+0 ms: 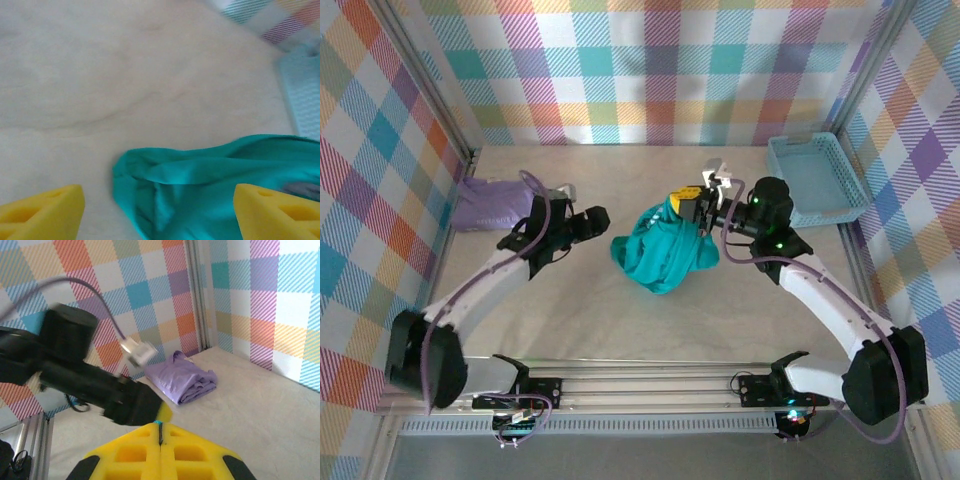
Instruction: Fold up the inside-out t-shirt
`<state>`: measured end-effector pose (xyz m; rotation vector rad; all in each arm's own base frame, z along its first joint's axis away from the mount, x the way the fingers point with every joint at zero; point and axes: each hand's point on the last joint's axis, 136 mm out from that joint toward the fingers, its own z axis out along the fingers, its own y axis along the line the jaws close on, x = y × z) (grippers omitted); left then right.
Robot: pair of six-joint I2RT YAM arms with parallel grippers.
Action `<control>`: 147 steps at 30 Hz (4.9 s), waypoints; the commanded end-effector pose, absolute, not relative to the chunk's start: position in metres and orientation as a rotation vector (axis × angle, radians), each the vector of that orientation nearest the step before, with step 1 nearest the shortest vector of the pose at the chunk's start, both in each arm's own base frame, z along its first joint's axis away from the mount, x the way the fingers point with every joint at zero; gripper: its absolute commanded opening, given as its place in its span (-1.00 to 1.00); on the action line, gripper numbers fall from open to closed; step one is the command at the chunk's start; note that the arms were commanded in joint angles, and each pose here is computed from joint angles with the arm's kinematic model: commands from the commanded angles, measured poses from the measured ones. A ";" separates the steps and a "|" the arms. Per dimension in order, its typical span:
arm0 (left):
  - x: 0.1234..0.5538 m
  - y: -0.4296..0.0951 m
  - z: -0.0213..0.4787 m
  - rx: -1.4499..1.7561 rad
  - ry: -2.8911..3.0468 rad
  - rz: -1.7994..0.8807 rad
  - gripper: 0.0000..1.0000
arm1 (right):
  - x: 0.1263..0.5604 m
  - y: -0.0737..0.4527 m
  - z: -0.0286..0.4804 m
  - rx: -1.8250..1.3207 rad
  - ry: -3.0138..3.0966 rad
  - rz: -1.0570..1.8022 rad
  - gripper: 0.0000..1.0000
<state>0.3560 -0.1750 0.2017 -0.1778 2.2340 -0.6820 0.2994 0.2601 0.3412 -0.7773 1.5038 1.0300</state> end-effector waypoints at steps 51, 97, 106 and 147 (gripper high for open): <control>0.263 -0.338 0.257 0.516 1.915 -0.982 0.28 | 0.321 0.226 0.412 -0.280 1.548 1.108 -1.00; 0.371 -0.260 0.232 0.030 2.024 -1.082 -1.00 | 0.333 0.252 0.457 -0.713 1.554 1.309 -1.00; 0.327 -0.204 0.241 0.094 1.882 -0.876 -1.00 | 0.315 0.231 0.420 -0.693 1.544 1.115 -1.00; 0.364 -0.348 0.078 0.385 2.657 -0.726 0.18 | 0.230 0.179 0.164 -0.353 2.193 1.053 -1.00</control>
